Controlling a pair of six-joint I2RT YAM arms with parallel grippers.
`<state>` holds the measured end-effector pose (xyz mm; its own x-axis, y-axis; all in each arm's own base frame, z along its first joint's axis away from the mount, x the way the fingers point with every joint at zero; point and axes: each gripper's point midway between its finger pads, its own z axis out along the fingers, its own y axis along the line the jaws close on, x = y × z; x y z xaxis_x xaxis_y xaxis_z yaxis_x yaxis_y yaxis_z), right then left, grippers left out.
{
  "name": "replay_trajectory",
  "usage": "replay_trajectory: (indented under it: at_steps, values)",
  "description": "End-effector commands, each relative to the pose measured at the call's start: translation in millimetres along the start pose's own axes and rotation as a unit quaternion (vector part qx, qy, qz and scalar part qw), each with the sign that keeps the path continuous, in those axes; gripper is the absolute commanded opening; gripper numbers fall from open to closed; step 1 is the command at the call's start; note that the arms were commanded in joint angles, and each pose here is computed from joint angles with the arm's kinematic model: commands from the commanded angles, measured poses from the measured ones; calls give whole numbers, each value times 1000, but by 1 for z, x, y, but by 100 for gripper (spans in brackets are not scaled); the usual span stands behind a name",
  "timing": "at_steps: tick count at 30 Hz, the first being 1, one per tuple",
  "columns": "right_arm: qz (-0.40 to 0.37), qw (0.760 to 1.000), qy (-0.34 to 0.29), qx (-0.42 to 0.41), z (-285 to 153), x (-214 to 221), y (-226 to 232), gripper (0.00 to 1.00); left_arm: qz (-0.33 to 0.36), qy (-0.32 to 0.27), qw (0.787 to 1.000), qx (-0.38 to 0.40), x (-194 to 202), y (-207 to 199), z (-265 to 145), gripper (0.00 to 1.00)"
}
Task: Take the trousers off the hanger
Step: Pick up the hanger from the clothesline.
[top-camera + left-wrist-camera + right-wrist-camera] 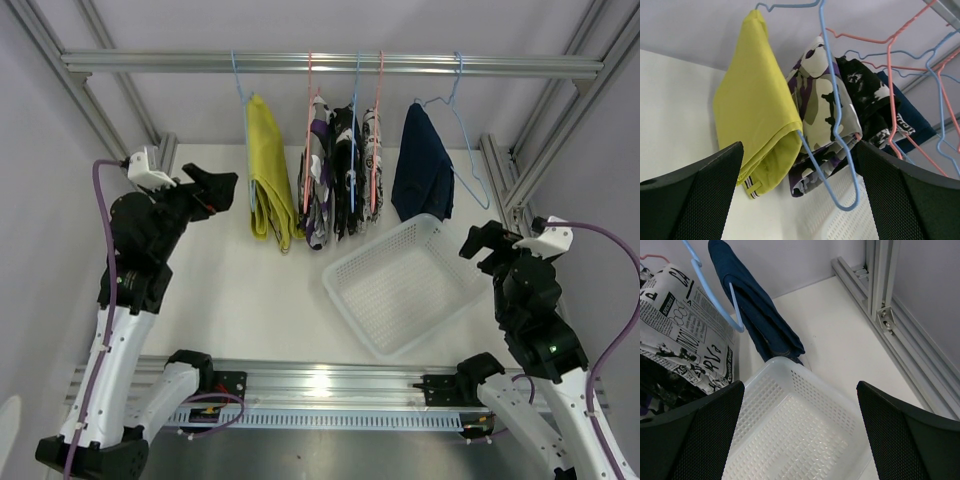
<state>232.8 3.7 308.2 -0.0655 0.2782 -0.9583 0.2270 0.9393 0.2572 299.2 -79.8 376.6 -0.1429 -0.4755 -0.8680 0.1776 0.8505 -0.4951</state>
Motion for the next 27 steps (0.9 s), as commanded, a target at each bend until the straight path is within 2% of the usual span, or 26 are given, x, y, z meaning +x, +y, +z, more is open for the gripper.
replay_trajectory:
  at_steps: [1, 6, 11, 15, 19, 24, 27]
  values:
    - [22, 999, -23, -20, -9, -20, 6, 99, -4, -23, 998, 55, -32, -31, -2, 99]
    - [24, 999, -25, -33, -12, -21, 8, 100, 3, 11, 997, 82, -46, -52, 24, 99]
    - [24, 998, -22, -47, -12, -21, 14, 100, -15, 57, 990, 125, -38, -68, 56, 99]
    - [22, 998, -21, -51, -13, -20, 14, 99, -21, 98, 989, 109, -24, -59, 80, 99]
    - [23, 998, -27, -59, -16, -23, 16, 99, -27, 114, 988, 103, -13, -51, 102, 99]
    - [23, 998, -27, -60, -16, -23, 16, 100, -65, 138, 968, 201, -4, -81, 101, 98]
    - [24, 997, -30, -60, -17, -24, 15, 99, -99, 156, 948, 257, 0, -96, 97, 90]
